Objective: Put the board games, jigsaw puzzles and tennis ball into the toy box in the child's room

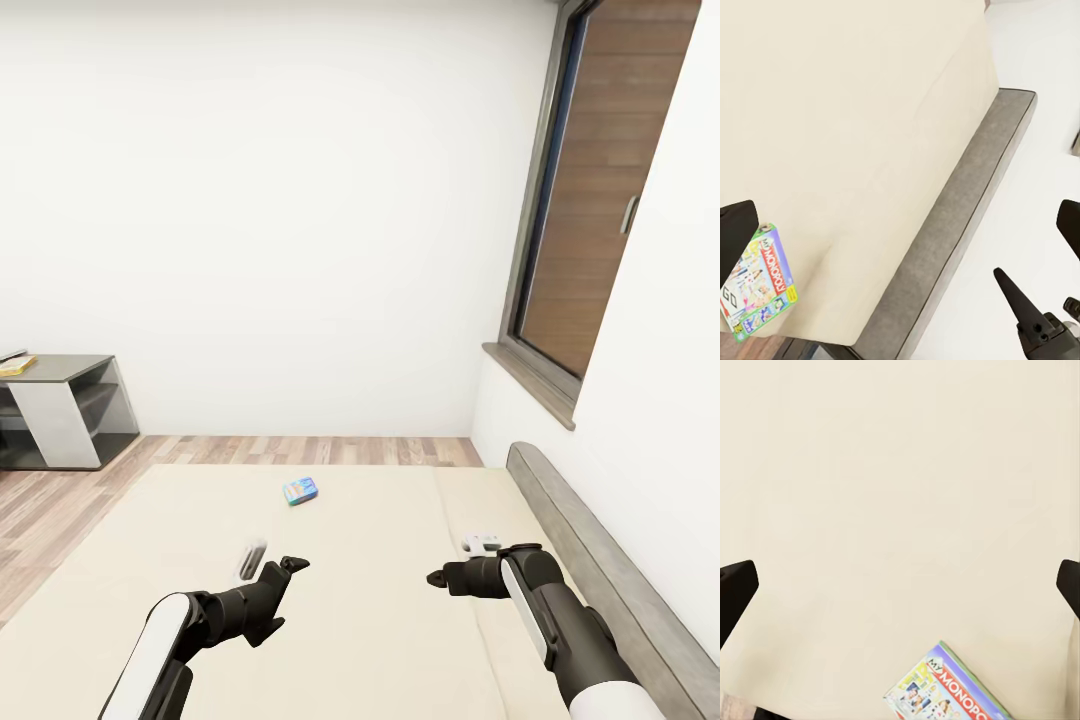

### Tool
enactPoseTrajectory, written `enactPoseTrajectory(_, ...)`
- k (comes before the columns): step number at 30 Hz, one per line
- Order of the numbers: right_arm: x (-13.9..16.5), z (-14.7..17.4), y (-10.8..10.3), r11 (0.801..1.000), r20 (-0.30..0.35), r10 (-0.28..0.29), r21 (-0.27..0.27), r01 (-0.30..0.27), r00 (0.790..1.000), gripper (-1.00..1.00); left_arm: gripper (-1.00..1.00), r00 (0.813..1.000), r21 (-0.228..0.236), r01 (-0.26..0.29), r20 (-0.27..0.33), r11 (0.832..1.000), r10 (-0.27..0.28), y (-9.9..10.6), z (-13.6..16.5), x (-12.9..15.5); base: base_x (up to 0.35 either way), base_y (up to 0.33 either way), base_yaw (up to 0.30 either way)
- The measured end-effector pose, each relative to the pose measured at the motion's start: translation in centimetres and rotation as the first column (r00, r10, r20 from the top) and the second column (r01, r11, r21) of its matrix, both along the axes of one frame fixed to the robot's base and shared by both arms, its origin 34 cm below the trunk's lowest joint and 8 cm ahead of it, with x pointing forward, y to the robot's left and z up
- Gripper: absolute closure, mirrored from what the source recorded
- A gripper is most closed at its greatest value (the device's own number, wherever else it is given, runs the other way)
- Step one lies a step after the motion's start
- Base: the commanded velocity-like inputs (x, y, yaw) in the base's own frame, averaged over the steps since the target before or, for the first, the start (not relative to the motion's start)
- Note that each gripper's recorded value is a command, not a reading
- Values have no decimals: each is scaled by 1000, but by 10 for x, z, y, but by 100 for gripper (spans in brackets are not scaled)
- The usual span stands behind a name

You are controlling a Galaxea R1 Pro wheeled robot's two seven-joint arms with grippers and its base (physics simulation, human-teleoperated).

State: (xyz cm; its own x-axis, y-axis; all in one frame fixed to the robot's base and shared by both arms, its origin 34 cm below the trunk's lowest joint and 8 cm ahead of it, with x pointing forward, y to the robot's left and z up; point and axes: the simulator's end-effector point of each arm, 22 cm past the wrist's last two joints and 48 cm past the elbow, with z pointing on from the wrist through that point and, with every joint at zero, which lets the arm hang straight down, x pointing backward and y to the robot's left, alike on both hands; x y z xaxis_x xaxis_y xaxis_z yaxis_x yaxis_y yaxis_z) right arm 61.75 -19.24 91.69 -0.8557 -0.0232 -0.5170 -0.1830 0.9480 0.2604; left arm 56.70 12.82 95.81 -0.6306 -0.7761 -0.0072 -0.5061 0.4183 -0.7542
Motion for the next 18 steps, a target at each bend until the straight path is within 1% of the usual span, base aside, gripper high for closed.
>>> enactPoseTrajectory(18,0,0,0,1000,0,0,0,0,1000,-100,-100,1000,0,0,-1,1000,0,0,0,0,0,-14,0)
